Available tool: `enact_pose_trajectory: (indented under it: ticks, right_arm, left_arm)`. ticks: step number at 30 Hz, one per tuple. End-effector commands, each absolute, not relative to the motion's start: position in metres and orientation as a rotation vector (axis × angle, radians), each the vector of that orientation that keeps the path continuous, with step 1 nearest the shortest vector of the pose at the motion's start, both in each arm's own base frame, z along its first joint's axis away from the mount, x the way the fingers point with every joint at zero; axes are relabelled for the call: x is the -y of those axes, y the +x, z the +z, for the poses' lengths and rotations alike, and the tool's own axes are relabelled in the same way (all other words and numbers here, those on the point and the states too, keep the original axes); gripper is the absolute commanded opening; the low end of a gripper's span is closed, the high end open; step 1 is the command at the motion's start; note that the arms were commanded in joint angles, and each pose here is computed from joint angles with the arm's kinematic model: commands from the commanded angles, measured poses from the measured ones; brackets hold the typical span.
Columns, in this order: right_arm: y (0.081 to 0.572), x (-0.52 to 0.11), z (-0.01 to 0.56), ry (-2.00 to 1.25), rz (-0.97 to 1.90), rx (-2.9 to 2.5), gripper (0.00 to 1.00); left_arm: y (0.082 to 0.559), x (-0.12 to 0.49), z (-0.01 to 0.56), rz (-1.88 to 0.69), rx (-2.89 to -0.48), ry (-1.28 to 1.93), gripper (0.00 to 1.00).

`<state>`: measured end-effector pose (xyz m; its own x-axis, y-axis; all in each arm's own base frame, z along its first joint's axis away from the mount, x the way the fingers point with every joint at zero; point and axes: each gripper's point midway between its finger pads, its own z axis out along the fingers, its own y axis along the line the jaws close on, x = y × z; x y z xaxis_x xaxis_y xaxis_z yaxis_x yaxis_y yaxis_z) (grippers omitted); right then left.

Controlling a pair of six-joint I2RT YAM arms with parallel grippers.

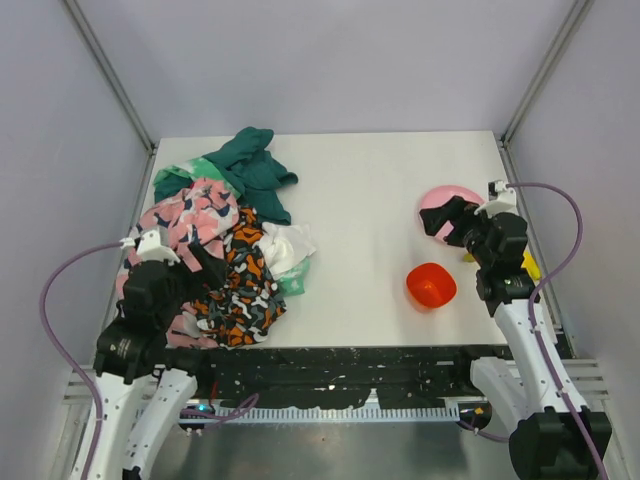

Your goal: Pick out a specific cloth from the pile

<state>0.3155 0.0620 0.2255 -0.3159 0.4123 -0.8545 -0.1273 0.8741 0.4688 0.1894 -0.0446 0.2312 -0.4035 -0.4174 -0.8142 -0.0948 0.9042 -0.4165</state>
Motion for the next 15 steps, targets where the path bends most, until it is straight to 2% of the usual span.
enact_pose_trajectory:
  ticks: [1,11,15]
  right_arm:
    - [0.315,-0.055,0.259,0.281,0.559,-1.662,0.95]
    - [0.309,-0.057,0.254,0.203,0.536,-1.634,0.95]
    - [0.311,-0.058,0.248,0.2,0.537,-1.655,0.95]
  left_arm:
    - [0.2,0.063,0.223,-0.372,-2.095,-0.279,1.0]
    - [0.198,0.097,0.164,0.214,-2.33,0.242,1.0]
    - [0.195,0.131,0.139,0.189,-2.384,0.434,1.0]
